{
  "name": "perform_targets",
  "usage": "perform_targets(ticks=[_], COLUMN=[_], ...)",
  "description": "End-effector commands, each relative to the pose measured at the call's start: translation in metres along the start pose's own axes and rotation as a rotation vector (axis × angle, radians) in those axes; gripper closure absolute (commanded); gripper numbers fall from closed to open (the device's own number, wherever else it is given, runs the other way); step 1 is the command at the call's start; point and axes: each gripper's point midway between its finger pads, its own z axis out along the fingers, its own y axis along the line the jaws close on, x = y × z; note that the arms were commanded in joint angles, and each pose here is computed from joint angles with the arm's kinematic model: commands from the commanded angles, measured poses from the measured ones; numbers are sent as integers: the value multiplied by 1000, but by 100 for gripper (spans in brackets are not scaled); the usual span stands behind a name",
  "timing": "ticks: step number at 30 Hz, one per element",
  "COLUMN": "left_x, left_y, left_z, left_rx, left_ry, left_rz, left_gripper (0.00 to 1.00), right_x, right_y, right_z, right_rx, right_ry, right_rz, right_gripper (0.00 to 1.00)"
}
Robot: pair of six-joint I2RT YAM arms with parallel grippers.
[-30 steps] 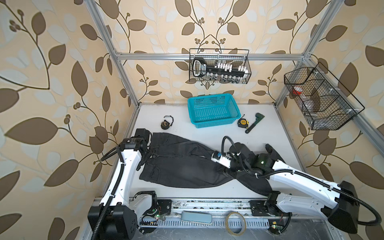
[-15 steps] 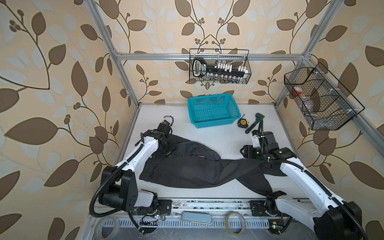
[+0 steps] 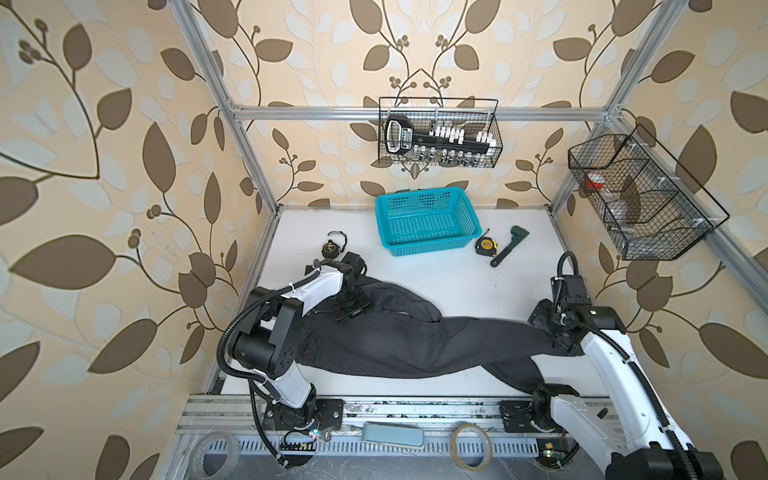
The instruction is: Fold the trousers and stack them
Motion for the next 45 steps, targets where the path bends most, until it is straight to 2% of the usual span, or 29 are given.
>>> perform_targets(ticks=[1,5,13,16,20,23,27,31,34,38,39,41,45], left_x=[5,2,-6,-10,-13,-20,-37,-50,-54,-45,-40,-29,-1], left_y=[20,39,48,57,75,74,48,11,-27,-85,-101,-128,-175], left_z=[10,18,19,19,16,3,-33,-80,-114,-144,-147,-143,-129], left_rx=[-96,-192,-205,-234,-258,-246,-158,-18,98,228,252,294,299], left_ry=[25,26,28,24,20,-12,-84,-181,-263,-342,-356,-349,-285], left_rz=[34,31,15,6,-52,-47,9,64,163,350,411,522,719], left_gripper=[32,30,30,29,29,29,28,27,24,20,19,7,6], right_x=[-3,8,34,44,48,49,33,20,6,-15,-20,-29,-41], right_y=[-27,-28,-26,-33,-22,-12,16,36,49,63,66,70,79], right_z=[-7,9,38,53,69,82,85,88,82,58,51,36,8], right_rx=[110,102,103,142,122,117,67,-10,-61,-130,-145,-158,-203], right_ry=[-14,83,158,166,186,205,156,139,108,40,21,-15,-89], right_rz=[100,198,204,209,227,200,106,66,37,15,6,-17,-47], right_gripper=[18,17,20,24,33,46,71,93,100,100,100,100,100])
